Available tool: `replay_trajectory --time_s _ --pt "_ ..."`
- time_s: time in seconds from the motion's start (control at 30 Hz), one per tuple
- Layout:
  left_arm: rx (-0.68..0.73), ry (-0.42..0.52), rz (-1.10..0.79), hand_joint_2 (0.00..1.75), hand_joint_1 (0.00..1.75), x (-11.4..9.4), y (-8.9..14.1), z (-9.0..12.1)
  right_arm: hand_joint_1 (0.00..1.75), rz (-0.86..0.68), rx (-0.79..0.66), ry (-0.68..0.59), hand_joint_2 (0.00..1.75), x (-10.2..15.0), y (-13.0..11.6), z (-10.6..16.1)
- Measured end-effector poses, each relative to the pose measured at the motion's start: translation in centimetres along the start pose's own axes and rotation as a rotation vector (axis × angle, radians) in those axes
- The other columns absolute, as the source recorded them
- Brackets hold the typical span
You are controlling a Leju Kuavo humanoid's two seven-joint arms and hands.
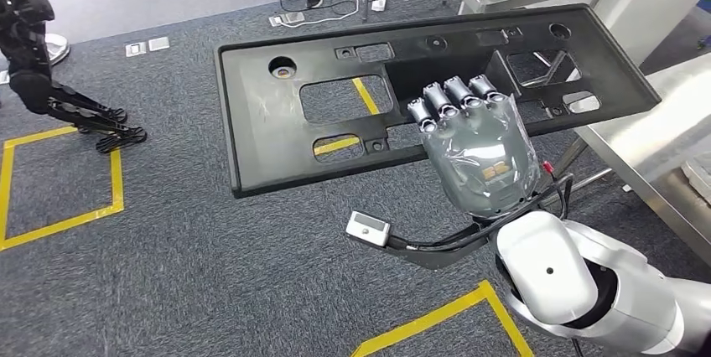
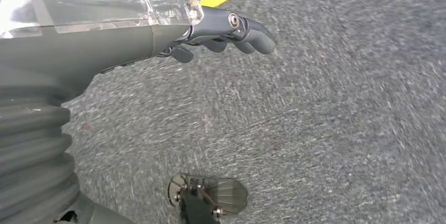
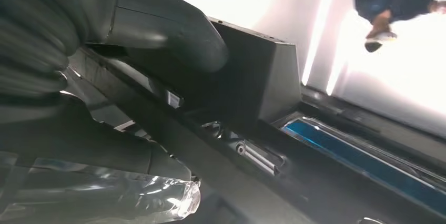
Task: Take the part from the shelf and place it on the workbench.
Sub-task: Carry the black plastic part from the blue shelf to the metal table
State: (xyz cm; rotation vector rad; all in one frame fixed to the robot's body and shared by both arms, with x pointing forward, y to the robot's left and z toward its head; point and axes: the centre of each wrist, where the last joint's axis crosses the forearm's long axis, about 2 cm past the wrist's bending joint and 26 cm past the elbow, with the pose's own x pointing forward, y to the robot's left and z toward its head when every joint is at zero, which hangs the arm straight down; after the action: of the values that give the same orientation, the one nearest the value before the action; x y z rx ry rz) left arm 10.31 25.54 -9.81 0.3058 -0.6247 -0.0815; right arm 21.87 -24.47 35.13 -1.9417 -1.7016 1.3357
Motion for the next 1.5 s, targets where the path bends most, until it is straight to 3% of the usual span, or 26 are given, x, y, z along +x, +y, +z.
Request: replay_trajectory --time_s 1.5 --pt "0.004 -0.009 0.008 1.75 0.00 -0.3 1.0 -0.3 1.75 0.031 0.039 0.014 1.75 -0.9 -0.1 -0.6"
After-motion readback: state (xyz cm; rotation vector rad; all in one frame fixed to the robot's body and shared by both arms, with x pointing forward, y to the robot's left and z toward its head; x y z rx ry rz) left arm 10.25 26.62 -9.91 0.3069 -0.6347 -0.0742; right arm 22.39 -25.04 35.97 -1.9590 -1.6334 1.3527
